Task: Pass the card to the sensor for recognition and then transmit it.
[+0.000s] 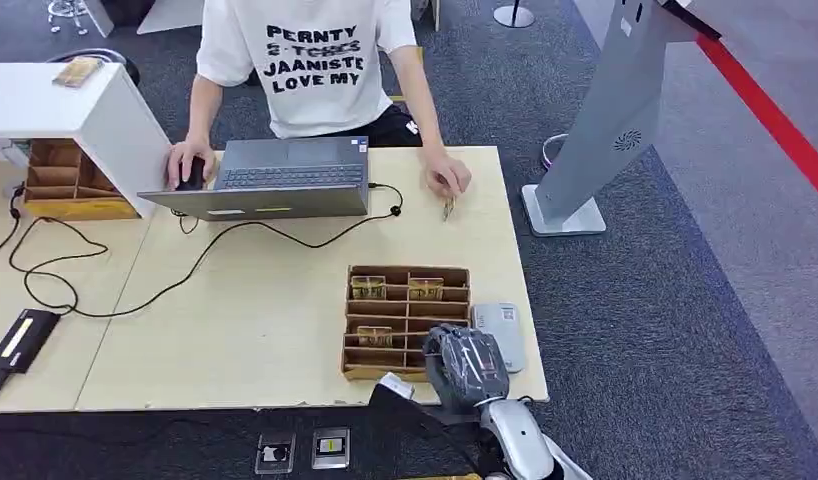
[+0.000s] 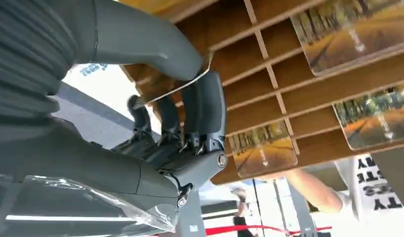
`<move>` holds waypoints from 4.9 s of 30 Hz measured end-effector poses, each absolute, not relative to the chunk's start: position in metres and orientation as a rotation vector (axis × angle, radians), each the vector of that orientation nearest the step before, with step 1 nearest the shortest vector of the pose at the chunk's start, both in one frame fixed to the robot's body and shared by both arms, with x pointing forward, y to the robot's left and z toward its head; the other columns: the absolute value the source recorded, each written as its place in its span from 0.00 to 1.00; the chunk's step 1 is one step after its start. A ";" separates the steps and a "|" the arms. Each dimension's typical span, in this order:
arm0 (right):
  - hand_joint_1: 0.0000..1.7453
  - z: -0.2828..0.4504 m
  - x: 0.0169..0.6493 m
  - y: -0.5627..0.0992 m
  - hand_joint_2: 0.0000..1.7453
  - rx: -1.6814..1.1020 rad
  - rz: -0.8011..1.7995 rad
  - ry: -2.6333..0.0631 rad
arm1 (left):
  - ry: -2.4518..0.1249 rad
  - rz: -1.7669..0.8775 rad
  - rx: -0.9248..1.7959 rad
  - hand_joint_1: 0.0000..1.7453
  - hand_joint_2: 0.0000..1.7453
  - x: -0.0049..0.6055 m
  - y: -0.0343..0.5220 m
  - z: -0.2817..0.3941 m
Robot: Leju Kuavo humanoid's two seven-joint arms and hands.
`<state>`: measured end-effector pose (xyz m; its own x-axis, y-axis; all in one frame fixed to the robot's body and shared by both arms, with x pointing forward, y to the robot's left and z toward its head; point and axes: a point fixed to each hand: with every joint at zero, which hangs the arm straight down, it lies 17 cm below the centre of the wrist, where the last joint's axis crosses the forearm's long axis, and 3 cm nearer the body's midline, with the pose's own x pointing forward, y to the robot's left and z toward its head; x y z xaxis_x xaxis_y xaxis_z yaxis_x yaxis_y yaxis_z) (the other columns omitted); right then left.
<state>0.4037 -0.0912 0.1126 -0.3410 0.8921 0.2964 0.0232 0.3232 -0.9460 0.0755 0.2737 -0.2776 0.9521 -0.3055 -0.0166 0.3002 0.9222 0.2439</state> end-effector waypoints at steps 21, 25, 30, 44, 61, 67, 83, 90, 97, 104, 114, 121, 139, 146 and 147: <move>1.00 0.114 0.407 -0.091 1.00 -0.845 1.152 -1.646 | -0.022 -0.312 0.246 0.00 0.00 0.075 0.274 -0.278; 1.00 0.115 0.408 -0.092 1.00 -0.849 1.147 -1.643 | -0.022 -0.313 0.247 0.00 0.00 0.075 0.274 -0.278; 1.00 0.118 0.411 -0.093 1.00 -0.845 1.129 -1.647 | -0.022 -0.313 0.247 0.00 0.00 0.075 0.274 -0.278; 1.00 0.192 0.418 -0.110 1.00 -0.924 0.911 -1.809 | -0.024 -0.313 0.250 0.00 0.00 0.073 0.275 -0.278; 1.00 0.278 0.411 -0.161 1.00 -1.086 0.643 -1.963 | -0.039 -0.361 0.244 0.00 0.00 0.083 0.270 -0.277; 1.00 0.294 0.404 -0.170 1.00 -1.130 0.599 -2.018 | -0.043 -0.364 0.243 0.00 0.00 0.087 0.269 -0.276; 1.00 0.352 0.407 -0.146 1.00 -1.145 0.601 -2.228 | -0.058 -0.372 0.240 0.00 0.00 0.103 0.263 -0.273; 1.00 0.376 0.421 -0.112 1.00 -1.067 0.642 -2.326 | -0.057 -0.359 0.241 0.00 0.00 0.104 0.263 -0.273; 1.00 0.397 0.449 -0.075 1.00 -1.039 0.722 -2.388 | -0.053 -0.355 0.244 0.00 0.00 0.106 0.264 -0.272; 1.00 0.392 0.476 -0.047 1.00 -0.964 0.786 -2.367 | -0.051 -0.356 0.246 0.00 0.00 0.106 0.264 -0.272; 1.00 0.367 0.498 -0.019 1.00 -0.951 0.888 -2.317 | -0.049 -0.356 0.247 0.00 0.00 0.105 0.265 -0.272; 0.94 0.349 0.509 -0.013 1.00 -0.953 0.923 -2.267 | -0.050 -0.367 0.246 0.00 0.00 0.105 0.265 -0.272; 0.00 0.310 0.521 -0.004 1.00 -0.961 1.039 -2.145 | -0.047 -0.366 0.247 0.00 0.00 0.105 0.266 -0.272; 0.00 0.313 0.515 0.001 1.00 -0.922 1.018 -2.166 | -0.045 -0.361 0.246 0.00 0.00 0.105 0.266 -0.272; 0.00 0.315 0.513 0.003 1.00 -0.903 1.004 -2.179 | -0.044 -0.359 0.246 0.00 0.00 0.105 0.266 -0.272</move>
